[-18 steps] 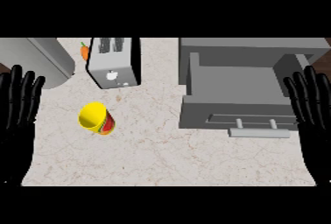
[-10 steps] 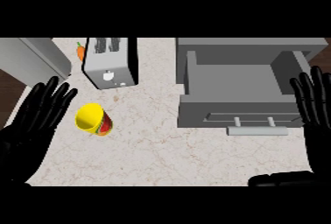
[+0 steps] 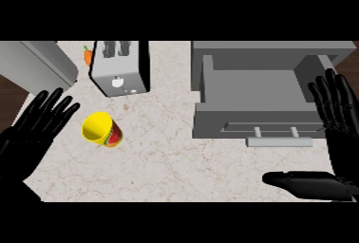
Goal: Pick up the cup, place it into the drawer and close the drawer
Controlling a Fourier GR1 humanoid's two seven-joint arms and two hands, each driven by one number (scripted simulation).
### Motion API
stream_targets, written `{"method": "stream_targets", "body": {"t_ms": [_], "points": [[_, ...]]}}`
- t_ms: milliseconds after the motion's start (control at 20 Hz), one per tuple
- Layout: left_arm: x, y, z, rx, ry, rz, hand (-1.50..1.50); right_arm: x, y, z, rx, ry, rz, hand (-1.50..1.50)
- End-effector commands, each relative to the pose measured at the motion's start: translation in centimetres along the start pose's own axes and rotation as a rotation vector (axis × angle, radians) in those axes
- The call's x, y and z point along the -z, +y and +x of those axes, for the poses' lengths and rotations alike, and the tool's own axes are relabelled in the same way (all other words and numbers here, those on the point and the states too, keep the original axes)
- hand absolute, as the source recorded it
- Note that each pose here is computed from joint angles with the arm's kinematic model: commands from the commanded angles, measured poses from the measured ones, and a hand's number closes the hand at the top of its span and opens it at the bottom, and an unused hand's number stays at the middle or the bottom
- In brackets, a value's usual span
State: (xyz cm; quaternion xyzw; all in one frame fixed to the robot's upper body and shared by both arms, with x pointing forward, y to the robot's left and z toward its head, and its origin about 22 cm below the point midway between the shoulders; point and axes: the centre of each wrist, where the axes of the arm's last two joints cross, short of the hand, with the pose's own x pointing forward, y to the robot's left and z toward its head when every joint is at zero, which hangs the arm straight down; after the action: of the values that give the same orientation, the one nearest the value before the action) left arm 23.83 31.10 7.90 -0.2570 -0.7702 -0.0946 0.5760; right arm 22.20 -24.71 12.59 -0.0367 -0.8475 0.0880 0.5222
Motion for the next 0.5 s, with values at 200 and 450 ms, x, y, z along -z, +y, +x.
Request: {"method": "stream_targets", "body": {"t_ms": [200, 450], "points": [[0.6, 3.8, -3.2, 0.059, 0.063, 0.091, -1.5, 0.4, -0.9, -0.9, -0.001, -0.004, 0.014, -1.5], [-2.4, 6.4, -5.8, 0.105, 0.136, 0.154, -1.5, 0.6, -1.4, -0.3, -0.012, -0.015, 0.01, -1.5]]}}
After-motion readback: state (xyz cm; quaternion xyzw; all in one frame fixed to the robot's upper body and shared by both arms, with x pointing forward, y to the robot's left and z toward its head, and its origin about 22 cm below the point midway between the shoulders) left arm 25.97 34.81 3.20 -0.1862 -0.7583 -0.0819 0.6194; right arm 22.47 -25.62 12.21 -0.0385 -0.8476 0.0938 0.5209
